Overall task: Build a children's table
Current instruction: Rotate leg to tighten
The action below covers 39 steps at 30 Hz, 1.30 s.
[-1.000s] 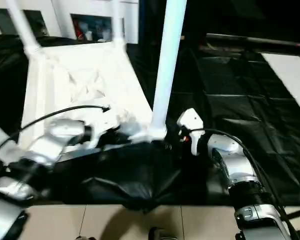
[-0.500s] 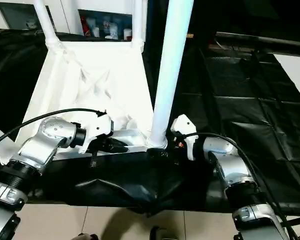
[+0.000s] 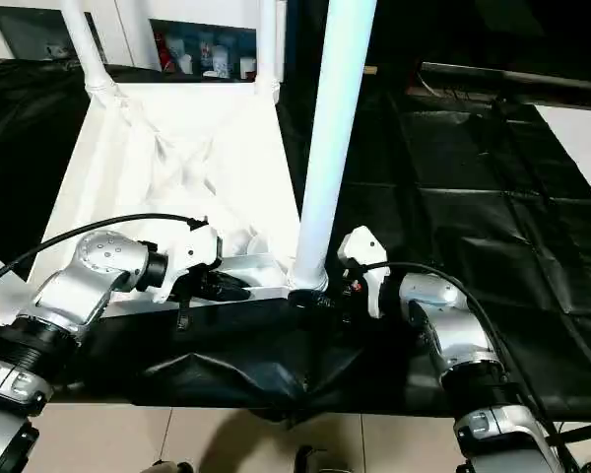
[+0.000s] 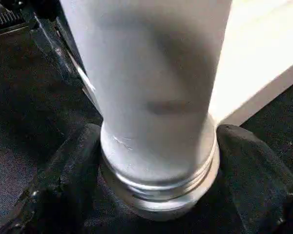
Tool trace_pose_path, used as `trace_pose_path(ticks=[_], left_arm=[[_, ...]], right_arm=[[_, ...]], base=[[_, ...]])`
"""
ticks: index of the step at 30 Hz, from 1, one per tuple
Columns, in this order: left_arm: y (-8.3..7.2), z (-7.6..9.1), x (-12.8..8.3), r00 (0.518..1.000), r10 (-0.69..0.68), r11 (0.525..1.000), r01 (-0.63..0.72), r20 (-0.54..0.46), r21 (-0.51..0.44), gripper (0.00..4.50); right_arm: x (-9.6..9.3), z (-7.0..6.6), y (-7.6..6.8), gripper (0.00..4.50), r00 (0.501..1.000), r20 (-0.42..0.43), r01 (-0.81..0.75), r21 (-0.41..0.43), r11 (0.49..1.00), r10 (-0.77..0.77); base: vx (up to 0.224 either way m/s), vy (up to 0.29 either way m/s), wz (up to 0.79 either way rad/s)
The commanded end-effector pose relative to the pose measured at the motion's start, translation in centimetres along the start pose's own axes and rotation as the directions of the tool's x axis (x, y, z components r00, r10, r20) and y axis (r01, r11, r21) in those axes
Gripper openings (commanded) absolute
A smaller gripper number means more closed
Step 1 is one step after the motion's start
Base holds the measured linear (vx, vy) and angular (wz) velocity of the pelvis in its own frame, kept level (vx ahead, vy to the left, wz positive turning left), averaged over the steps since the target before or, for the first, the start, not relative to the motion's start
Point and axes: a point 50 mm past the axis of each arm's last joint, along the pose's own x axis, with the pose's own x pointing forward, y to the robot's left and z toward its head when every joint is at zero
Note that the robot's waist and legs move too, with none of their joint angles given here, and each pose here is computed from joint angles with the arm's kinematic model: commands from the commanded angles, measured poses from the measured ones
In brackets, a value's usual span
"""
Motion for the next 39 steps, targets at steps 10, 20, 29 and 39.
trace_pose_path(ticks=[10, 20, 29, 39], left_arm=[[-2.6, -0.9, 2.2, 0.987, -0.159, 0.987, 0.158, 0.007, 0.007, 0.00], [-3.1, -1.3, 1.5, 0.983, -0.185, 0.981, 0.185, -0.015, 0.065, 0.00], [-1.9, -1.1, 0.7, 0.991, -0.134, 0.982, 0.134, -0.007, 0.130, 0.00], [-1.3, -0.3, -0.5, 0.985, -0.161, 0.979, 0.153, 0.055, 0.131, 0.65]], right_arm=[[-0.6, 0.5, 1.9, 4.28, 0.994, 0.109, -0.032, 0.014, 0.999, 0.031], [-7.6, -0.1, 2.9, 4.28, 0.994, 0.102, 0.035, 0.039, 0.999, -0.039], [-9.3, -0.8, 2.3, 4.28, 0.977, 0.078, 0.194, 0.050, 0.980, -0.198], [-8.6, -1.2, 3.2, 4.38, 0.962, 0.115, 0.234, 0.108, 0.966, -0.246]], base=[[0.000, 0.000, 0.00], [0.000, 0.000, 0.00], [0.000, 0.000, 0.00], [0.000, 0.000, 0.00]])
